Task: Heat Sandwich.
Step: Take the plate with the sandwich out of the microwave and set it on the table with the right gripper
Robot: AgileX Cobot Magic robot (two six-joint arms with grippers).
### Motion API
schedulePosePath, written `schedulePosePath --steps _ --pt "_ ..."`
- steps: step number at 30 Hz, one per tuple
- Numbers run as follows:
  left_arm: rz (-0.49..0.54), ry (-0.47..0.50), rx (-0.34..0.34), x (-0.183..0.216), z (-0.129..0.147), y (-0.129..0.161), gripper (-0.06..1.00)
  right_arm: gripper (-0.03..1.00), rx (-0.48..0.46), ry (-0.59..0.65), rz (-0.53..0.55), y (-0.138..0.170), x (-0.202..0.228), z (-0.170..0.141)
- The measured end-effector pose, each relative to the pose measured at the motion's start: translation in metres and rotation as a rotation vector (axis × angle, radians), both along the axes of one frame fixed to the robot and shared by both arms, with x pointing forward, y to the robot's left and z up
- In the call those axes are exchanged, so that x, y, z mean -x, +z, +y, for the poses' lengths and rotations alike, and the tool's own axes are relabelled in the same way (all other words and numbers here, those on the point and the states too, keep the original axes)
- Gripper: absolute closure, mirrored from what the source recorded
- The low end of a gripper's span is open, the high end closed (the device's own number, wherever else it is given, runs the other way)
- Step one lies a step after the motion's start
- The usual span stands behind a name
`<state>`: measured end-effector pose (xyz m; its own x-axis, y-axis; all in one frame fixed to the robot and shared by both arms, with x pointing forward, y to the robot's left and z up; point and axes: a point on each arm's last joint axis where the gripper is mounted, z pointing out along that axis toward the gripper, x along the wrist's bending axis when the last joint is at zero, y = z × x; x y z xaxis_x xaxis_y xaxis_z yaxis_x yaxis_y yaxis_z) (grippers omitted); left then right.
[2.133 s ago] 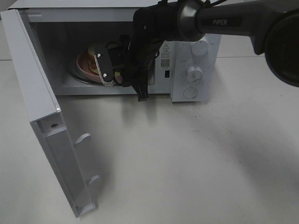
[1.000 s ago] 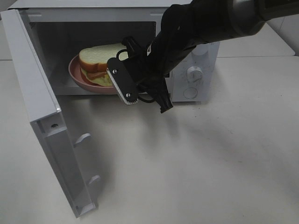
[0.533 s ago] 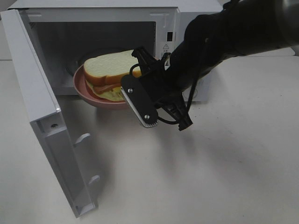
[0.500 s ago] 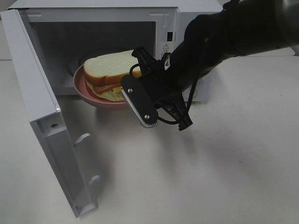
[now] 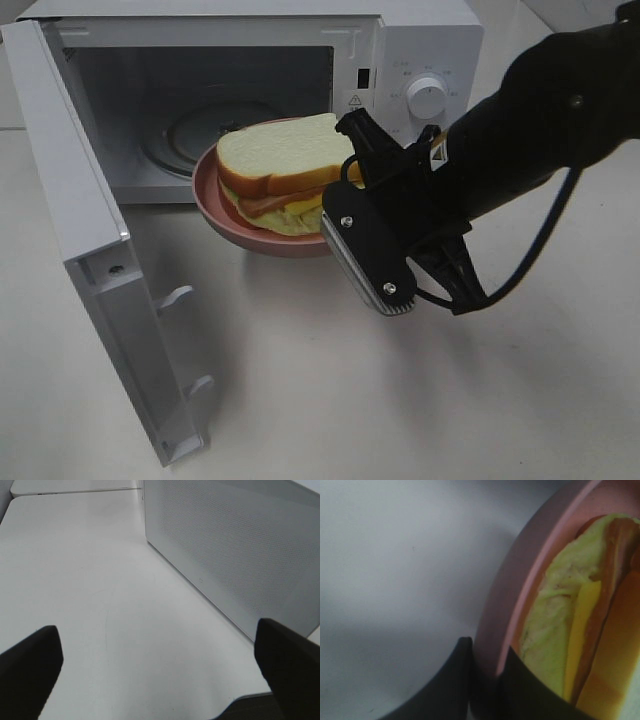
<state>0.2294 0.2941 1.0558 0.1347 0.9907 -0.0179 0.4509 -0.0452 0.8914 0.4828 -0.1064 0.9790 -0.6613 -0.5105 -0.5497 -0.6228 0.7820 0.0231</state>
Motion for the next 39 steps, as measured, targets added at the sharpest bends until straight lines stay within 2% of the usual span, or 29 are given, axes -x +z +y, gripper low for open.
schedulePosePath --steps 21,34,39 --pt "0.000 0.000 0.000 0.000 0.000 0.000 -0.04 0.86 -0.092 -0.080 -0.029 0.023 0.064 -0.049" --pt "0.000 0.000 0.000 0.000 0.000 0.000 -0.04 0.86 -0.082 -0.120 -0.011 0.030 0.096 -0.076" --pt "0.000 0.000 0.000 0.000 0.000 0.000 -0.04 0.86 -0.071 -0.178 0.013 0.033 0.102 -0.085"
